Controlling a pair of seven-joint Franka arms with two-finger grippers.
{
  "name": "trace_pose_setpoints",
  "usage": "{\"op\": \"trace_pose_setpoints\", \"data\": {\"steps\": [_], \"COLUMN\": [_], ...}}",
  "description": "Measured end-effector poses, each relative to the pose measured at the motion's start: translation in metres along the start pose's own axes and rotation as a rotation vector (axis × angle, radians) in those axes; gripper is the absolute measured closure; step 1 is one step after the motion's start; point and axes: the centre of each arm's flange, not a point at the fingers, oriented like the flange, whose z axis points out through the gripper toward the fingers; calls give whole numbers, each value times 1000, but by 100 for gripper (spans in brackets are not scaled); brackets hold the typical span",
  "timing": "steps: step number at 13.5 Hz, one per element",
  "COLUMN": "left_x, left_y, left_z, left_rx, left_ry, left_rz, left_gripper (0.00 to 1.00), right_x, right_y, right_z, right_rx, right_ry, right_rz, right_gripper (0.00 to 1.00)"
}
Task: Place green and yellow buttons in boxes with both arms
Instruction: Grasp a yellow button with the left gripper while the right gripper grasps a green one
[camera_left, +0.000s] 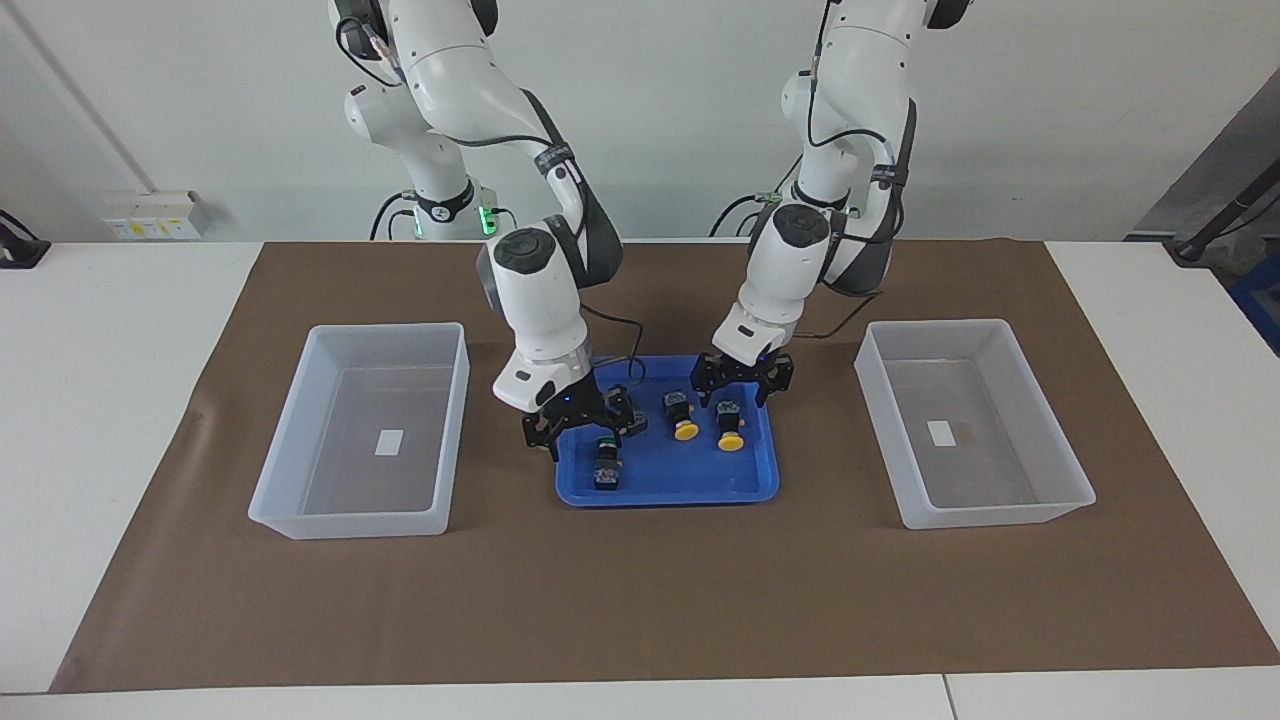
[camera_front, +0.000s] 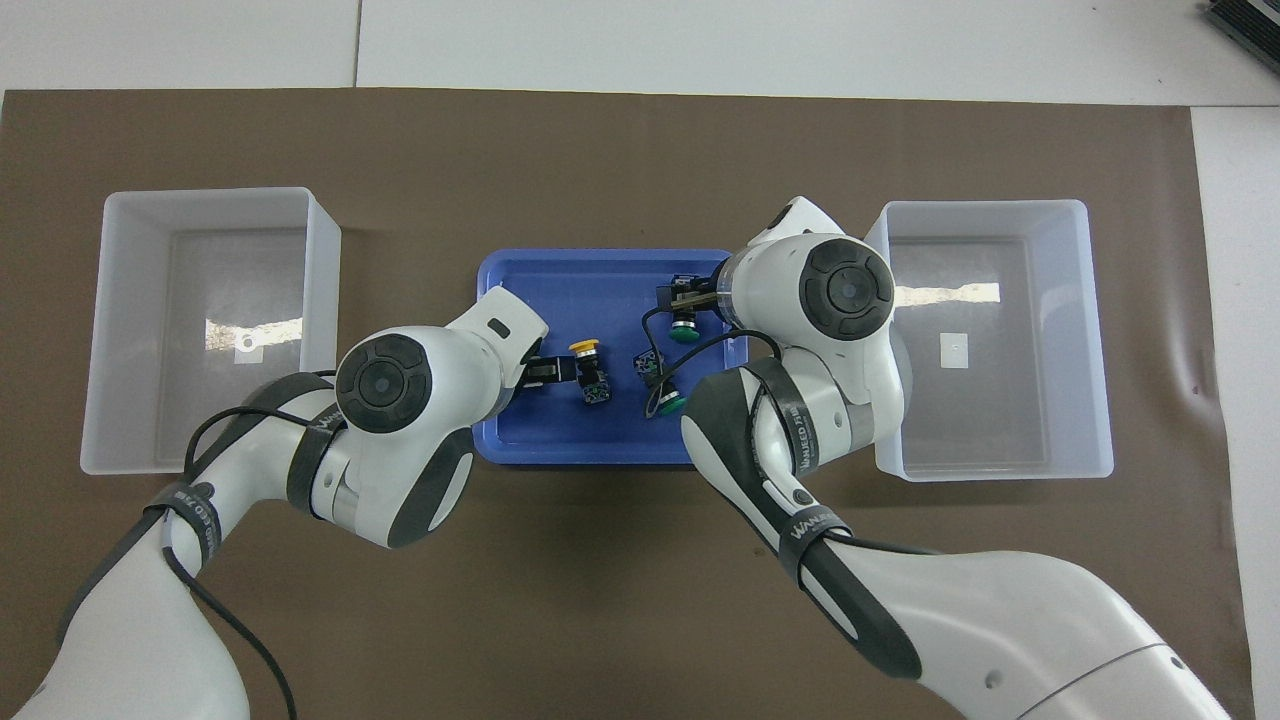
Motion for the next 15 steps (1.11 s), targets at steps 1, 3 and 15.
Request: {"op": "trace_pose_setpoints", "data": {"steps": [1,3,15], "left_x": [-3,-4,41], "left_y": [2,3,-19], "left_z": [7,12,-25], "left_rx": [-1,0,28], "left_ry": [-6,-11,-23], "left_rz": [4,4,-71], "left_gripper": [3,10,59], "right_x": [-2,-4,-7], "right_y": [-4,-9,-12], "right_z": [6,11,32], "right_rx": [1,0,-12], "right_ry": [-5,-12,-42], "right_rz": [-3,-10,-6], "right_gripper": [0,4,67]}}
